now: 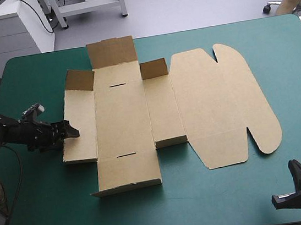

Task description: Fold the box

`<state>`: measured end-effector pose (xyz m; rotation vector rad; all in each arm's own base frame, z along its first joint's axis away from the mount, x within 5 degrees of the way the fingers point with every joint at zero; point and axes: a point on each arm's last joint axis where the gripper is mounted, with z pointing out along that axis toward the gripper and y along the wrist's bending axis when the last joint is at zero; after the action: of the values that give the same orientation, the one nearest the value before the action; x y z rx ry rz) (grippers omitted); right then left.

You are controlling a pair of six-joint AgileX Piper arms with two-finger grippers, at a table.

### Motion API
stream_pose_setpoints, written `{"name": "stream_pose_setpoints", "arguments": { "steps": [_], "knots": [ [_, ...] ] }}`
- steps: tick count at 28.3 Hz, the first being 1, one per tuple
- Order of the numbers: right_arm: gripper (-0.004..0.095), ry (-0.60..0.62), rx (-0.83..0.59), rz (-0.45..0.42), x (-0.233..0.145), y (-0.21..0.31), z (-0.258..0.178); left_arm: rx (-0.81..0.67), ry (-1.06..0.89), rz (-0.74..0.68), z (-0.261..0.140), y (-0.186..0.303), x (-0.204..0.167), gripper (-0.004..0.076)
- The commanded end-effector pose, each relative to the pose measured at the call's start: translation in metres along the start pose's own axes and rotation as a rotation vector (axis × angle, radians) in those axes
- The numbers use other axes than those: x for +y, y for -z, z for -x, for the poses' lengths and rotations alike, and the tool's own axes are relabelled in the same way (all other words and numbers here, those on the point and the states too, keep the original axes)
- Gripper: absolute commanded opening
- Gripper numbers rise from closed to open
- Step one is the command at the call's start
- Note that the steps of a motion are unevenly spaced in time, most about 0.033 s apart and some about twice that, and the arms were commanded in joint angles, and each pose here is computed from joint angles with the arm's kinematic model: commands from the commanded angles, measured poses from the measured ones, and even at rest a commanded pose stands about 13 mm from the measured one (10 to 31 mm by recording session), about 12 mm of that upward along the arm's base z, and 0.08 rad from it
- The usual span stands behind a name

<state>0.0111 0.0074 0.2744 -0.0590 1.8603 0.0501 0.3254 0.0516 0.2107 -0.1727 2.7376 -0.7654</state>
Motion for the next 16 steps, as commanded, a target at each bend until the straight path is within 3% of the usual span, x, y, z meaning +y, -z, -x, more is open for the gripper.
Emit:
{"name": "stream_pose_setpoints", "arguments": {
  "steps": [1, 16],
  "knots": [
    [-0.0020, 0.006, -0.122, -0.002, 0.000, 0.008, 0.012, -0.009, 0.064, -0.059, 0.006, 0.002, -0.009, 0.0547],
    [-0.0019, 0.006, -0.122, -0.002, 0.000, 0.008, 0.012, 0.087, 0.144, -0.165, 0.006, -0.030, -0.015, 0.0547]
  ]
}}
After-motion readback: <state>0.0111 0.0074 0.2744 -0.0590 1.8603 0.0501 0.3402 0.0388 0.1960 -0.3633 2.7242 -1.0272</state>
